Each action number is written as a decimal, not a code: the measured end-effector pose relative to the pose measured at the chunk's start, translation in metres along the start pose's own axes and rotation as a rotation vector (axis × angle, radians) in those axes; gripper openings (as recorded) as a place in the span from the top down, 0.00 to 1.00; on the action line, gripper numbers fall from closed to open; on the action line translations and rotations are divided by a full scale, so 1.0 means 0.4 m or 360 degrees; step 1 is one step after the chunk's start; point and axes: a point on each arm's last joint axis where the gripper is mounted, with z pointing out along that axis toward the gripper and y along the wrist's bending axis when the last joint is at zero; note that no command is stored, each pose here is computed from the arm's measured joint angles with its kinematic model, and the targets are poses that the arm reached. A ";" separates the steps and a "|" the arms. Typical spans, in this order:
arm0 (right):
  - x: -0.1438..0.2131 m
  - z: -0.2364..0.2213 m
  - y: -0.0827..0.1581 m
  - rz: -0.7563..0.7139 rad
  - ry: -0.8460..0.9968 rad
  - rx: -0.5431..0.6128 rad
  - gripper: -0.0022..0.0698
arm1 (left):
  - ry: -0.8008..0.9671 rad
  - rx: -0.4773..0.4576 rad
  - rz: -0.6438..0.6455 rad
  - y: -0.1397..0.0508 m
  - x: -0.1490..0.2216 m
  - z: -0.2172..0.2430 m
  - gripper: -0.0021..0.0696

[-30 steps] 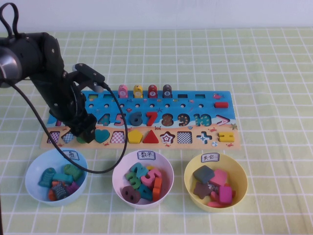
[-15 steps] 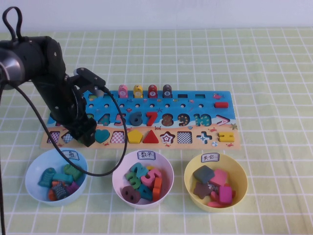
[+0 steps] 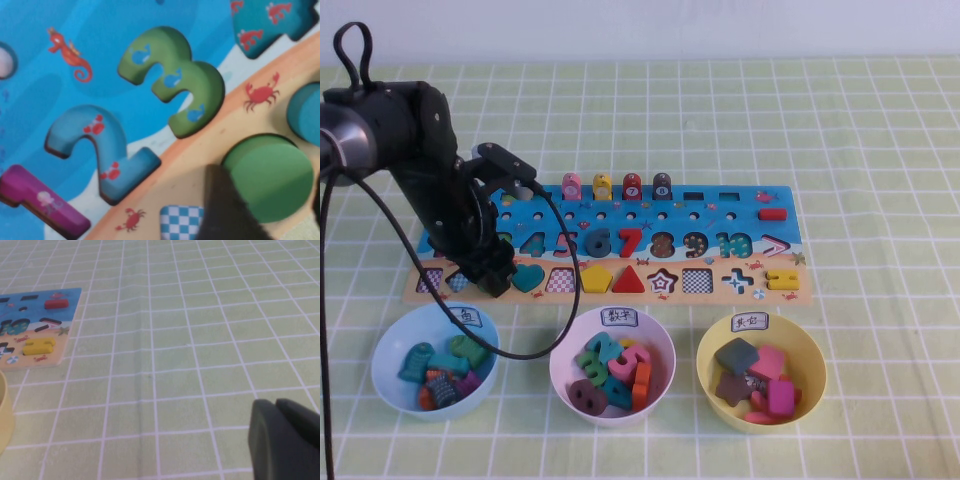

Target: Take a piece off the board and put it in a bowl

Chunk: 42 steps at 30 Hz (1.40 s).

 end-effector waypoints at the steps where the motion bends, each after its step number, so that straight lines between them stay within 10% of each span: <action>1: 0.000 0.000 0.000 0.0000 0.0000 0.0000 0.99 | -0.0005 -0.0004 -0.0001 0.001 0.000 0.000 0.53; 30: 0.000 0.000 0.000 0.0000 0.0000 0.0000 0.99 | -0.0253 -0.0083 -0.0114 -0.036 -0.005 -0.280 0.58; 36: 0.000 0.000 0.000 0.0000 0.0000 0.0000 0.99 | -0.0346 0.0022 0.0034 -0.165 -0.058 -0.313 0.58; 42: 0.000 0.000 0.000 0.0000 0.0000 0.0000 0.99 | -0.0291 0.0072 0.0479 -0.428 -0.136 -0.284 0.58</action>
